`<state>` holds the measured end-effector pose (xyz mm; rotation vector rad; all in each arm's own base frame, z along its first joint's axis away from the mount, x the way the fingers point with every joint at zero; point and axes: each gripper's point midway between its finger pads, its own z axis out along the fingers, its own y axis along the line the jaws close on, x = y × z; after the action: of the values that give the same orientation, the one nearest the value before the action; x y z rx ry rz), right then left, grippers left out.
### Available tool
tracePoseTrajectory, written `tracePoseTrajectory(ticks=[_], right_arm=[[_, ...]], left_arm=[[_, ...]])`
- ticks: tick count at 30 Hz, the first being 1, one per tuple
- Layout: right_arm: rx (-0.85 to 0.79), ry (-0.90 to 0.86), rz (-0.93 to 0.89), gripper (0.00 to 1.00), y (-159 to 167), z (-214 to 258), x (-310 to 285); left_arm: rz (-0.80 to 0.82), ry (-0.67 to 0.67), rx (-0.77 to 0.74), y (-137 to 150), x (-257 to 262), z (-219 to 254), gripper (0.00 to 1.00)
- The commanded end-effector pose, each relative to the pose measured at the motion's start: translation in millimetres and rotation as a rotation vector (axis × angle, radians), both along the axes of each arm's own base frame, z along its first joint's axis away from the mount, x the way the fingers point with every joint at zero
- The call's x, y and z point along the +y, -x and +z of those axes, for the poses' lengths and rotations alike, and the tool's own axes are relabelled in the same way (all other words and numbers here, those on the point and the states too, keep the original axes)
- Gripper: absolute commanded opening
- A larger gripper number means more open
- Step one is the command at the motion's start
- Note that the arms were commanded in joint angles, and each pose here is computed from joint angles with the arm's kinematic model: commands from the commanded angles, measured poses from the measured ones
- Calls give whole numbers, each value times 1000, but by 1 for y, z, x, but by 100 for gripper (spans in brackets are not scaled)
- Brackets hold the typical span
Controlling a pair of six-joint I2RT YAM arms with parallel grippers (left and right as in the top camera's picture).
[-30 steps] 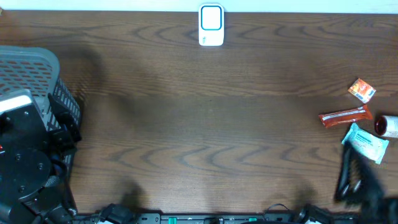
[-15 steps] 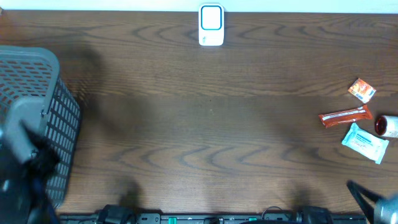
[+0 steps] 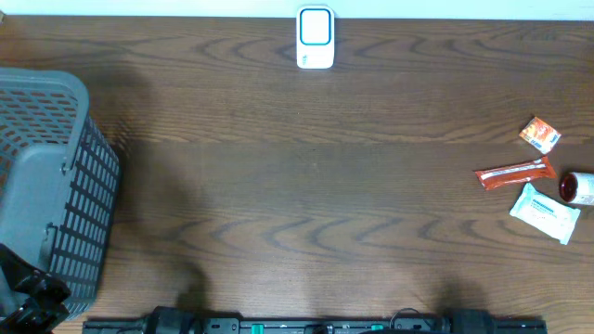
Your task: Scan the item barcode
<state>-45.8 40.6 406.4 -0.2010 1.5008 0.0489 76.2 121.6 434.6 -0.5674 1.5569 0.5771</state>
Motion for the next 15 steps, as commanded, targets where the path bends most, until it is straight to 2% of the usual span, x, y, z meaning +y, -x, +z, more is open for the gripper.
tracePoseTrajectory(ticks=[1,9,15], right_arm=[[56,-30,-42,99,-14,-16,-12],[222,-168,-142,99,-59,-52,-29],[167,-195,-139,99,-108,-45,-31]], left_arm=[[14,0,3,1,1,-2,84],[55,1,-3,8,4,-2,84],[55,4,-34,18,5,-1,84]])
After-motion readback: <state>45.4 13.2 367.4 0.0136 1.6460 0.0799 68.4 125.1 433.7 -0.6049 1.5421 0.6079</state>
